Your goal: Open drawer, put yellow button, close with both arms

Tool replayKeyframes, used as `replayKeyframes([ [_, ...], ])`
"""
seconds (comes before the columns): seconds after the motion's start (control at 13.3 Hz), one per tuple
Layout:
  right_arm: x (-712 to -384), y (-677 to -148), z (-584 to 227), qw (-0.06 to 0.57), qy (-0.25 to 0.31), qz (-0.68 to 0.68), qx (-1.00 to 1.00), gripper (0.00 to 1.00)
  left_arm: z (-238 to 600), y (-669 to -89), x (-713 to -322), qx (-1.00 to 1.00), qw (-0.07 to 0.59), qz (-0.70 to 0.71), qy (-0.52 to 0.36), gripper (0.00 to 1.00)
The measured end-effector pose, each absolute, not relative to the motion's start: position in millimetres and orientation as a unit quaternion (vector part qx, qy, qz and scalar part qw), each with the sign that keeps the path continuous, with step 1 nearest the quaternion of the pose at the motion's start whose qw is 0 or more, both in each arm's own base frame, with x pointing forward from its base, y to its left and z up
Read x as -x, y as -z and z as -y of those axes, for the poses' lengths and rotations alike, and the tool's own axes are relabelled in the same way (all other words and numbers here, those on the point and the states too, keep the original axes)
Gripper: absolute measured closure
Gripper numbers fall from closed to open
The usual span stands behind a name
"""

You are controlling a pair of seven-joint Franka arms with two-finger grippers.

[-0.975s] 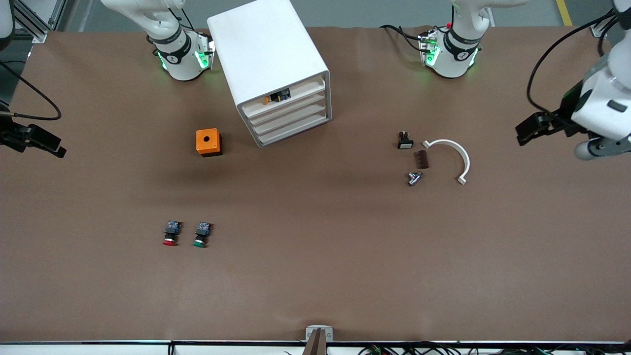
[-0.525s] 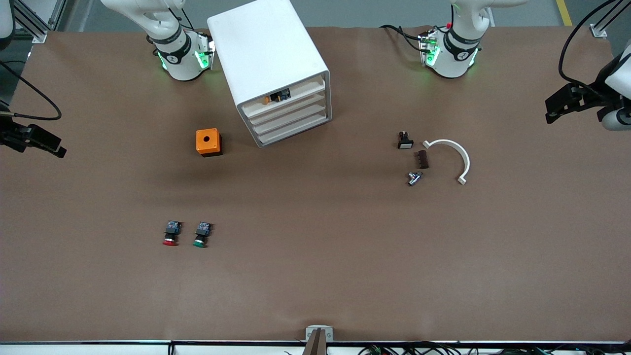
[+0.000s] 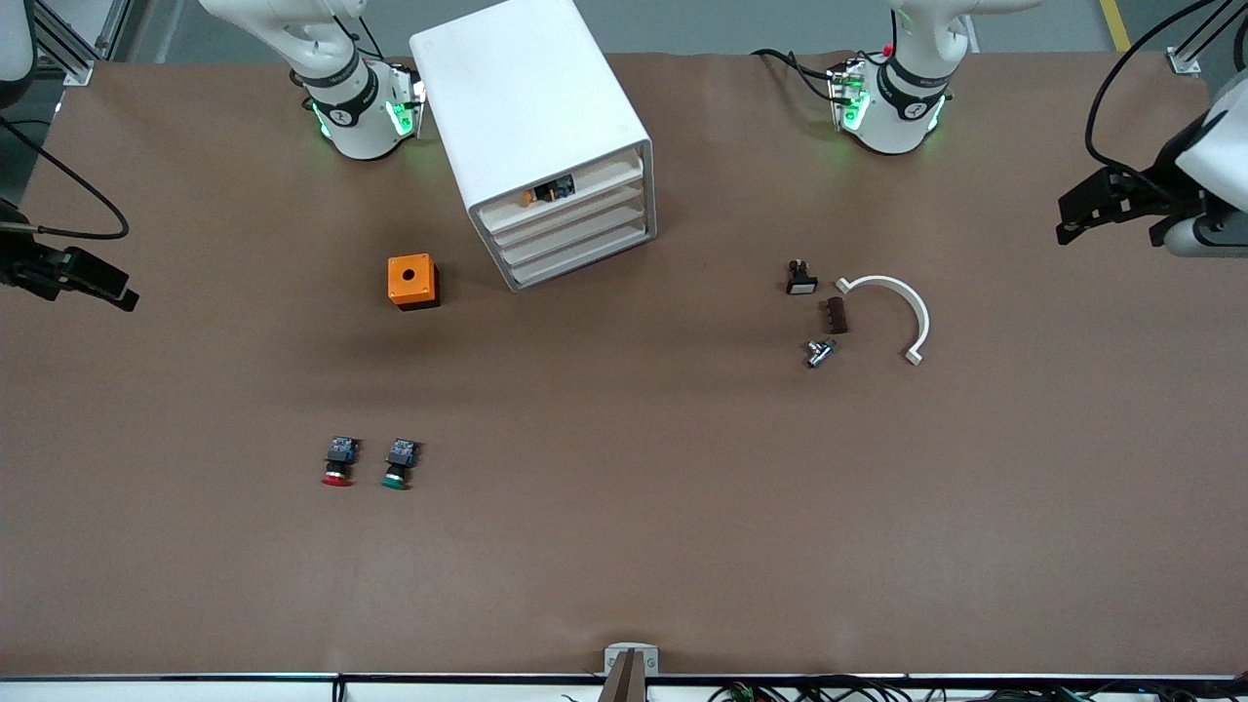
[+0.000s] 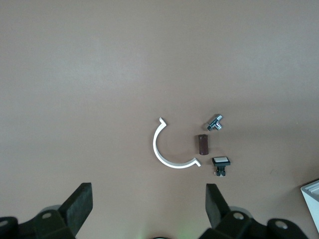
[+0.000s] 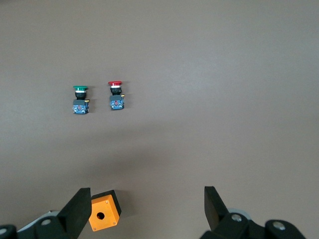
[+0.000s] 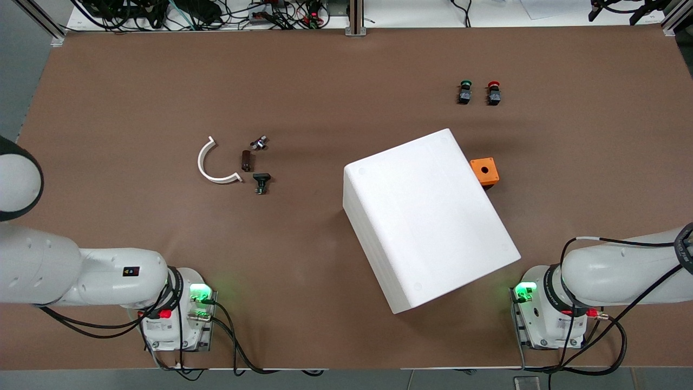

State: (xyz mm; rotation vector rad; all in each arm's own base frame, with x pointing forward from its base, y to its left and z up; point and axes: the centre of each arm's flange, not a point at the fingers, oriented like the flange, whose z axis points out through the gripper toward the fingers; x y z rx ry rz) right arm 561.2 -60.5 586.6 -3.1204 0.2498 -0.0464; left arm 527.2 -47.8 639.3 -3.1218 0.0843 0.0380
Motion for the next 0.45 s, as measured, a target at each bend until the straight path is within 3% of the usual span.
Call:
replayKeyframes([
  [0.45, -562.9, -585.4, 43.2, 0.006, 0.014, -0.064, 0.998, 0.0, 47.6, -640.6, -514.3, 0.999, 0.011, -0.025, -0.018, 0.0],
])
